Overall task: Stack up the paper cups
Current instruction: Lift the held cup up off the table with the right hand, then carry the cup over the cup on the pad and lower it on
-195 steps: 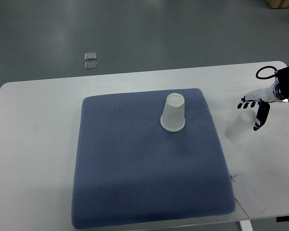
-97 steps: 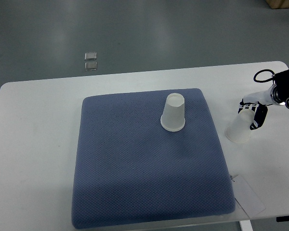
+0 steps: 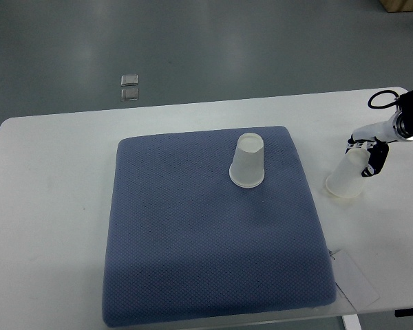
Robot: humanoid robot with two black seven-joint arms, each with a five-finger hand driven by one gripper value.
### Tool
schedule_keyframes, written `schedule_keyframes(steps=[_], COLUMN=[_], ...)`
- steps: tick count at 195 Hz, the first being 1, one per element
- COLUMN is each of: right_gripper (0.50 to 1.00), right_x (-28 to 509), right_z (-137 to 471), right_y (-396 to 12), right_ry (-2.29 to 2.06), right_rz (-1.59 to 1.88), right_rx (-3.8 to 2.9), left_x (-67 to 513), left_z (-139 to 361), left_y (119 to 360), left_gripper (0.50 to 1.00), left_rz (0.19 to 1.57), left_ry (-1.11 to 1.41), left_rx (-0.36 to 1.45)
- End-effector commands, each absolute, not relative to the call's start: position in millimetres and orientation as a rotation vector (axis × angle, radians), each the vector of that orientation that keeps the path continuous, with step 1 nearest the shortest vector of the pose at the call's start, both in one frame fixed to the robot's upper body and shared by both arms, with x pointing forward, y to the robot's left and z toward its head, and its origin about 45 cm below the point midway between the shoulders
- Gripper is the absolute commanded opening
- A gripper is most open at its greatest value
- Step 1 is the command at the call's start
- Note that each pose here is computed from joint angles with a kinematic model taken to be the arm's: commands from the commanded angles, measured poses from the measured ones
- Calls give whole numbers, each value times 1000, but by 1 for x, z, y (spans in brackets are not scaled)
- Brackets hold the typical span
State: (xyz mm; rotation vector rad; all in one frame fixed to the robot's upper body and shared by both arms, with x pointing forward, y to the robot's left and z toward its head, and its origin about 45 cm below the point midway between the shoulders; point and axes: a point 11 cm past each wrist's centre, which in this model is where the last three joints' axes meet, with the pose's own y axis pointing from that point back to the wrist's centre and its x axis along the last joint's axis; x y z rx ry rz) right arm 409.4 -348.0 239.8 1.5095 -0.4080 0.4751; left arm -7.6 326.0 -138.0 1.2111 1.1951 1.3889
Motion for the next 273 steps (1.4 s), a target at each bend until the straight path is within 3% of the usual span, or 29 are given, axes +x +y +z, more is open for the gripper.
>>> schedule_keyframes(steps=[1,108,212,273], right_gripper=[643,648,652,654], right_x=[415,436,429,429], right_z=[265,456,502,484], right_y=[-346,-287,-255,-188], right_ry=[-400,-467,-465,-309], right_rz=[490,781,917,978], right_rx=[1511,1543,1509,1525], left_x=[-8,-7,-7,-7], left_z=[-138,-138,-138,-138], left_y=[326,325,325,326], left_gripper=[1000,1000,1000,1000], left_rz=[1388,1388,1387,1390], left_ry=[1195,1195,1194,1195], left_rx=[1212,1209,1210,1209])
